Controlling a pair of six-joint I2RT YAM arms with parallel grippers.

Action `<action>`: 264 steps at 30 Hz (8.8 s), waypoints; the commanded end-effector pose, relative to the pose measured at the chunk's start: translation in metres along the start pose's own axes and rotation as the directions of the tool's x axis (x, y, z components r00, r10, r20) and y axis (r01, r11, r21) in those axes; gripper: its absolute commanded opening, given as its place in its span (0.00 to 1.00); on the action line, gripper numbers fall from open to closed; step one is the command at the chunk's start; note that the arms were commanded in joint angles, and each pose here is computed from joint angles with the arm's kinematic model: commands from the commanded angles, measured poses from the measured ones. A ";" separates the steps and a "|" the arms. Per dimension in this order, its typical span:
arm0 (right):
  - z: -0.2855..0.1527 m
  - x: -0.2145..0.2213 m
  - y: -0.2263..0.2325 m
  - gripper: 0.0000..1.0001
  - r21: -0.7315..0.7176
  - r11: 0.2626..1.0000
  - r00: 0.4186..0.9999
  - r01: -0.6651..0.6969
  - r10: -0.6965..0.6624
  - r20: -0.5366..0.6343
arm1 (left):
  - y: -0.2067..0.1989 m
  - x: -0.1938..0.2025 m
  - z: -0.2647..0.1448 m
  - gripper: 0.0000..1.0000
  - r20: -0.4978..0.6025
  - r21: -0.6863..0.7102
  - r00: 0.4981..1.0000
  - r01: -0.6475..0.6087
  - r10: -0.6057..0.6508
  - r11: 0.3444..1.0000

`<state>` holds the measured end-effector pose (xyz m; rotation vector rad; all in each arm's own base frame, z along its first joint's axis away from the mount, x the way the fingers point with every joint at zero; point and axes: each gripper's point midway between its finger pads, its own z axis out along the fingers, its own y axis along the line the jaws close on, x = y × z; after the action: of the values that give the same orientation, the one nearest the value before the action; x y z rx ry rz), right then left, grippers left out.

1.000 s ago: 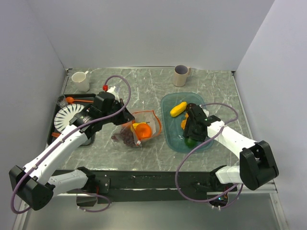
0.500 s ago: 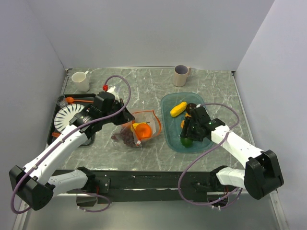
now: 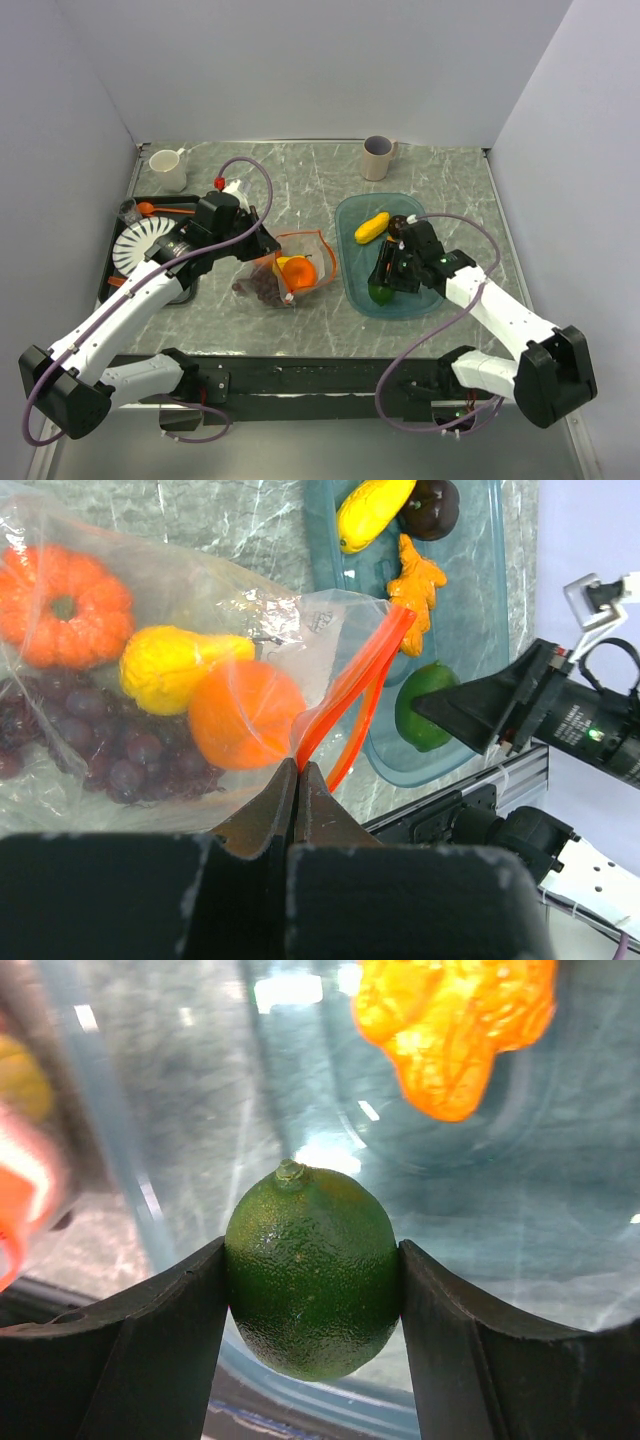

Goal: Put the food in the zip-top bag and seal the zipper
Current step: Pick up the fake fruit from the bin, then place the fake fruit in the zipper food storage bag, then adjust the fake fruit in the zipper food storage bag, then pick up the fake vegetable from the bin, then place the fake vegetable in the zipper food storage bag.

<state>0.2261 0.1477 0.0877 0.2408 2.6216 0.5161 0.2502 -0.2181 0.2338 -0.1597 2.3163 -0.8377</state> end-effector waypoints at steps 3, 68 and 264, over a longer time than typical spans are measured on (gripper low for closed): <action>-0.031 -0.024 0.053 0.01 -0.233 0.971 0.996 0.061 -0.042 0.083 | -0.015 -0.009 -0.002 0.01 0.035 0.067 0.999 -0.006 0.004 0.998; -0.048 -0.047 0.200 1.00 -0.353 0.892 0.941 0.281 -0.186 0.282 | -0.014 -0.026 -0.027 0.01 0.136 0.045 0.990 0.033 -0.039 0.998; -0.010 0.038 0.198 0.04 -0.356 0.774 0.820 0.524 -0.572 -0.037 | -0.020 -0.014 -0.017 0.01 0.073 0.101 0.997 0.030 -0.037 0.994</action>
<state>0.1931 0.3242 0.1398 -0.6858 2.5678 0.7766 0.2462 -0.2167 0.2384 -0.2050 2.2762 -0.8891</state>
